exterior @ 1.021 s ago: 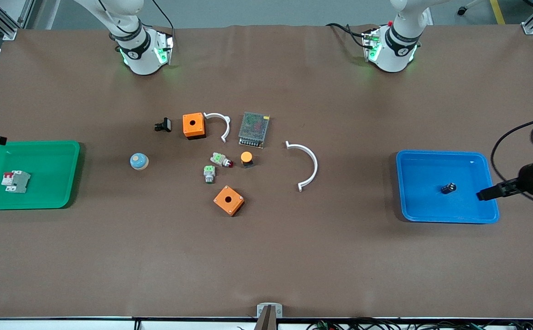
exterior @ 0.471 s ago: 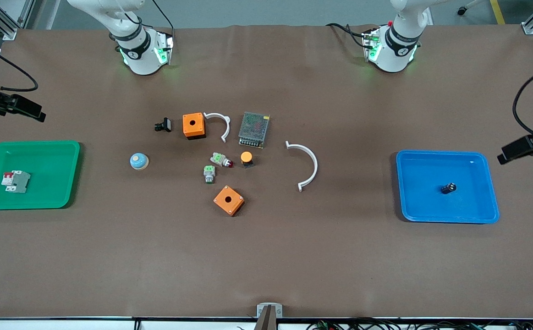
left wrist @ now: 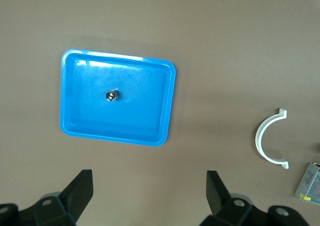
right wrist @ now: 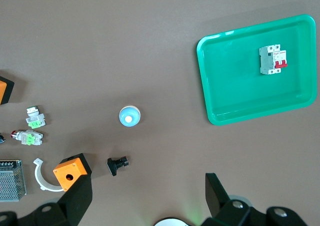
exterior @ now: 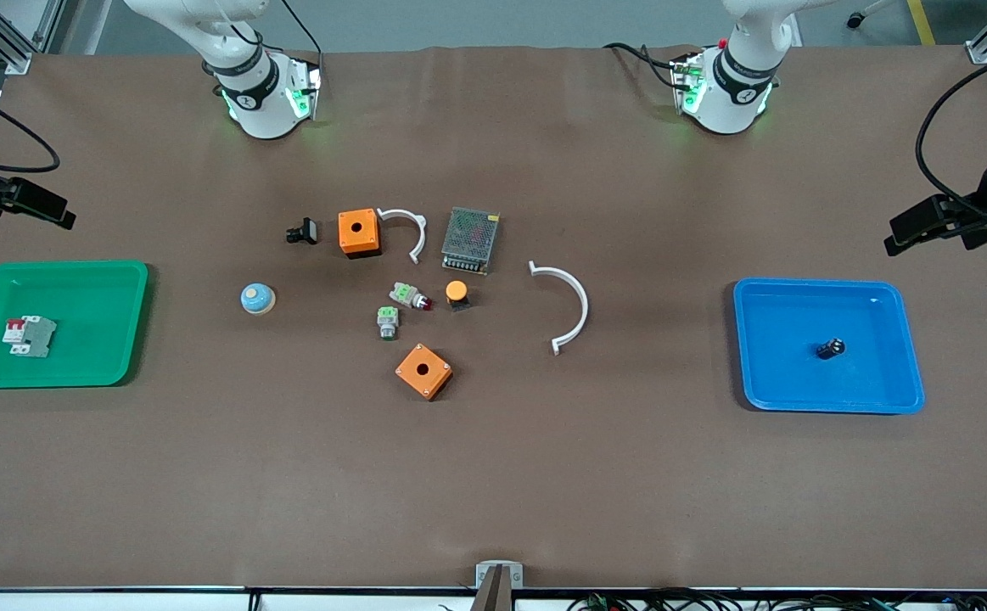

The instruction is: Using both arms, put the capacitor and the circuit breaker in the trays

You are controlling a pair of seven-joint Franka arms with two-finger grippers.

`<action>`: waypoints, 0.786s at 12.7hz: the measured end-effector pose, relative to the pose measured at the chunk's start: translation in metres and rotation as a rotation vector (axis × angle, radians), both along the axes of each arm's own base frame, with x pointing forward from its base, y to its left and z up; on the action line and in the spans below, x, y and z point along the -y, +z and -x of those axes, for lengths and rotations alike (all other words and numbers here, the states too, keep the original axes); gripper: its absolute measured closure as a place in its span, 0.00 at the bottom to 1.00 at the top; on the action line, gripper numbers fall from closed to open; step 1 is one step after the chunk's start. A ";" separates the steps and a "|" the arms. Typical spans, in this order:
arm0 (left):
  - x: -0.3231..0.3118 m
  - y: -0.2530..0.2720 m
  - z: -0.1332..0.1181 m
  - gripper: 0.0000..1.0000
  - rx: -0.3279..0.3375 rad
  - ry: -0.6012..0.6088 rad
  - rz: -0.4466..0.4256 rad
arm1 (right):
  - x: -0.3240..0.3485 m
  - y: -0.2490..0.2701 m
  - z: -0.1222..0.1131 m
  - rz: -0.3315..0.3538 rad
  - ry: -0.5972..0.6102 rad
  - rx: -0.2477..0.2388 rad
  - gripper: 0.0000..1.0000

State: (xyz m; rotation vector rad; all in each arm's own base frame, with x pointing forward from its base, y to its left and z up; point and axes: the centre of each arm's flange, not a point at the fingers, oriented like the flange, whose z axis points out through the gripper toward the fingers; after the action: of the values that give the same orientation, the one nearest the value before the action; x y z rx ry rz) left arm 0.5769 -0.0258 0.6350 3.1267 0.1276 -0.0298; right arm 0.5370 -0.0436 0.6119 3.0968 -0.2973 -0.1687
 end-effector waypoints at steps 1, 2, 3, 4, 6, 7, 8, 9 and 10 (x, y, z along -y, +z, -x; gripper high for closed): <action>0.002 0.000 0.005 0.00 -0.004 0.001 -0.006 | 0.000 0.000 0.000 0.000 0.000 -0.001 0.00; 0.003 0.000 0.010 0.00 -0.006 0.002 -0.012 | 0.000 -0.001 0.000 0.000 0.000 -0.001 0.00; 0.004 0.002 0.015 0.00 -0.007 0.003 -0.017 | 0.000 -0.001 0.000 0.000 0.000 -0.002 0.00; 0.005 0.003 0.022 0.00 -0.010 0.004 -0.011 | 0.000 -0.001 0.000 0.000 0.000 -0.002 0.00; 0.005 0.002 0.031 0.00 -0.019 0.010 0.013 | 0.000 -0.002 0.000 -0.001 0.000 -0.003 0.00; 0.005 0.002 0.034 0.00 -0.020 0.011 0.016 | 0.000 -0.002 0.000 -0.001 0.000 -0.004 0.00; 0.005 0.003 0.035 0.00 -0.018 0.011 0.016 | 0.000 -0.002 0.000 -0.001 0.000 -0.004 0.00; 0.005 0.005 0.037 0.00 -0.015 0.011 0.015 | 0.000 -0.002 0.000 -0.001 0.000 -0.005 0.00; 0.006 0.008 0.039 0.00 -0.011 0.010 0.015 | 0.000 -0.002 0.000 -0.001 0.000 -0.005 0.00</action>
State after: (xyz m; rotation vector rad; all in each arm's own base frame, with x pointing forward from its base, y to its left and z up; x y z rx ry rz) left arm 0.5375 -0.0314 0.6427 3.1114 0.1421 -0.0474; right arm 0.5369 -0.0435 0.6095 3.0966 -0.2972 -0.1767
